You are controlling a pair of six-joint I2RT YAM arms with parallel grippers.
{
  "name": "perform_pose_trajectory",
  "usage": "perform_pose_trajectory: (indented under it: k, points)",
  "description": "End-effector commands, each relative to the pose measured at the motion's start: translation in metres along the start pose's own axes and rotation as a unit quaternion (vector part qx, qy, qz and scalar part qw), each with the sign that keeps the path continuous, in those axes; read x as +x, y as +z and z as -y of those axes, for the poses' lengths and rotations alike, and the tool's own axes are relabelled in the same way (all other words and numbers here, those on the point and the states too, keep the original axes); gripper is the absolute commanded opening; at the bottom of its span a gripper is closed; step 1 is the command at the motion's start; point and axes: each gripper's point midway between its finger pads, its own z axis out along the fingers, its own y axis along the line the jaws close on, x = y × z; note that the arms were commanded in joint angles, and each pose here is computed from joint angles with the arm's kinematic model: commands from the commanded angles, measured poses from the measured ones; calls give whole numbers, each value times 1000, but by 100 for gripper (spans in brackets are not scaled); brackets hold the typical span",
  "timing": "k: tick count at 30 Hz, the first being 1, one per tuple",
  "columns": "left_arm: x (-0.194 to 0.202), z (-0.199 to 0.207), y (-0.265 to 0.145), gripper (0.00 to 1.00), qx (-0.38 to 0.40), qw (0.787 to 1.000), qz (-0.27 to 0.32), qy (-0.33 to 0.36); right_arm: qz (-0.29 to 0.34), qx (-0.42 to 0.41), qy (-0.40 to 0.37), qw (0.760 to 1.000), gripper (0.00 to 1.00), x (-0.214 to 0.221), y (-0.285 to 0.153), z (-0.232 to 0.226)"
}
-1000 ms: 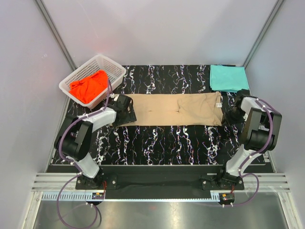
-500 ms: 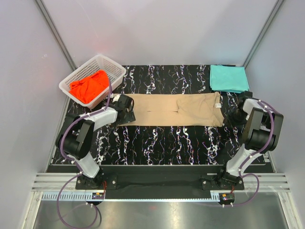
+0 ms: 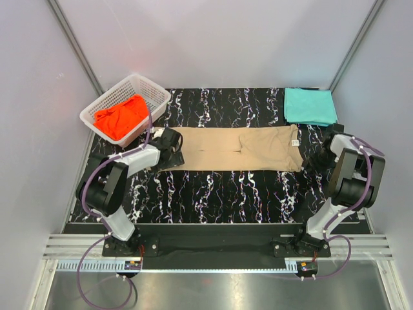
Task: Fold and stack the t-shirts
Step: Fold the tshirt
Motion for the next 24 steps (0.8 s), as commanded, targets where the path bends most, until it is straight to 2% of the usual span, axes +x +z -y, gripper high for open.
perform_pose_trajectory:
  k: [1, 3, 12, 24]
  points:
    - [-11, 10, -15, 88, 16, 1000, 11, -7, -18, -7, 29, 999, 40, 1, -24, -6]
    - [-12, 11, -17, 88, 18, 1000, 15, -8, -48, -21, 40, 998, 40, 12, -28, -12]
    - [-12, 18, -15, 88, 27, 1000, 11, -7, -63, -41, 93, 993, 43, 13, -34, -27]
    - [-10, 18, -13, 88, 26, 1000, 12, 0, -107, -6, 152, 983, 43, 24, -11, -30]
